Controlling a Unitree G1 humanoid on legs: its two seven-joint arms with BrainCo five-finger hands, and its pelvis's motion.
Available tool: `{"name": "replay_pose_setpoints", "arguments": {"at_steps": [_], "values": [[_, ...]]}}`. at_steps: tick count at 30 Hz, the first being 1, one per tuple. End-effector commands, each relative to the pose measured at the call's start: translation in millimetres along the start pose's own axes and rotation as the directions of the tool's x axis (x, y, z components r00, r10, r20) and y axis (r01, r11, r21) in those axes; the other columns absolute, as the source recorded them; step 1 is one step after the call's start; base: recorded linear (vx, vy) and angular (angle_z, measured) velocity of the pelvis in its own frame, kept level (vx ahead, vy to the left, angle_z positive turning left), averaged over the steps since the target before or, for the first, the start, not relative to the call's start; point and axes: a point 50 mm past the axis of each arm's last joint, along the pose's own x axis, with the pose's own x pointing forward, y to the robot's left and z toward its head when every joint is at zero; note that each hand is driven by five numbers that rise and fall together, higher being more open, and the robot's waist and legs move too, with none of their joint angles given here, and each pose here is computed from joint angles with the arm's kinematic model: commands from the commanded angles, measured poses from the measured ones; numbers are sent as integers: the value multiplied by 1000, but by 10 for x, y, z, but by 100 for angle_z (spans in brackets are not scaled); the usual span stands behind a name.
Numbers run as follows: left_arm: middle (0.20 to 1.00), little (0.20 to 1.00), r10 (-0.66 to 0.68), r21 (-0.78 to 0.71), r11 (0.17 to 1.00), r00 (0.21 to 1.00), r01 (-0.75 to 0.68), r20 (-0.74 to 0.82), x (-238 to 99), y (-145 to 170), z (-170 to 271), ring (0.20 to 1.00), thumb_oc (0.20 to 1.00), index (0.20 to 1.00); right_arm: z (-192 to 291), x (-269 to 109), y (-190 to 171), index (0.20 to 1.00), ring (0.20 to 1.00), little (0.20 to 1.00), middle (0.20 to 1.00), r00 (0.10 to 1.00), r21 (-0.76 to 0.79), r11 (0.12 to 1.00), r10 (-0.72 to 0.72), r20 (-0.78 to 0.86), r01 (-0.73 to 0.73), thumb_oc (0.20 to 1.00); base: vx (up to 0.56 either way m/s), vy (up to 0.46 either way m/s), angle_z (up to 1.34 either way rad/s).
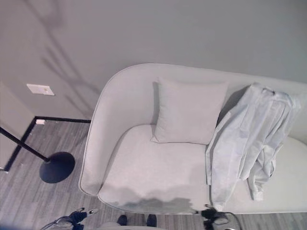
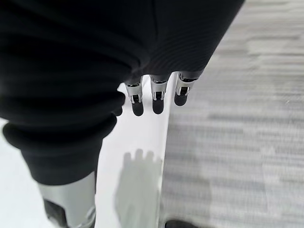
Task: Hang the clothes on the sofa on the clothes rack.
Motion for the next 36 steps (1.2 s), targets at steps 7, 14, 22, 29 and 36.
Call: {"name": "replay_pose_setpoints", "arguments": {"at_steps": [7, 14, 22, 29, 36], "values": [[1000, 1000, 34, 29, 999, 999, -34, 11, 24, 109, 190, 1000, 1000, 1000, 110, 15, 85, 1000, 1000, 1000, 1000, 999, -57, 998, 35, 9, -34, 1000, 57, -27, -46], [1000, 1000, 62, 36, 997, 997, -64, 46, 22, 200, 295, 1000, 1000, 1000, 496, 19, 117, 1000, 1000, 1000, 1000, 989, -116, 992, 66, 133, -50, 1000, 60, 10, -42], [1000, 1000, 86, -5, 996, 995, -86, 42, 12, 249, 247, 1000, 1000, 1000, 645, 7, 157, 1000, 1000, 1000, 1000, 980, -154, 986, 87, 179, -59, 1000, 107, -243, 12], [1000, 1000, 77, -47, 996, 995, -75, 56, 12, 248, 261, 1000, 1000, 1000, 726, -7, 149, 1000, 1000, 1000, 1000, 973, -157, 986, 84, 217, -50, 1000, 86, -515, 37], [1000, 1000, 46, -58, 997, 996, -41, 81, 19, 161, 314, 1000, 1000, 1000, 504, -3, -95, 1000, 1000, 1000, 1000, 985, -55, 998, -19, 173, 29, 1000, 54, -506, 41]]}}
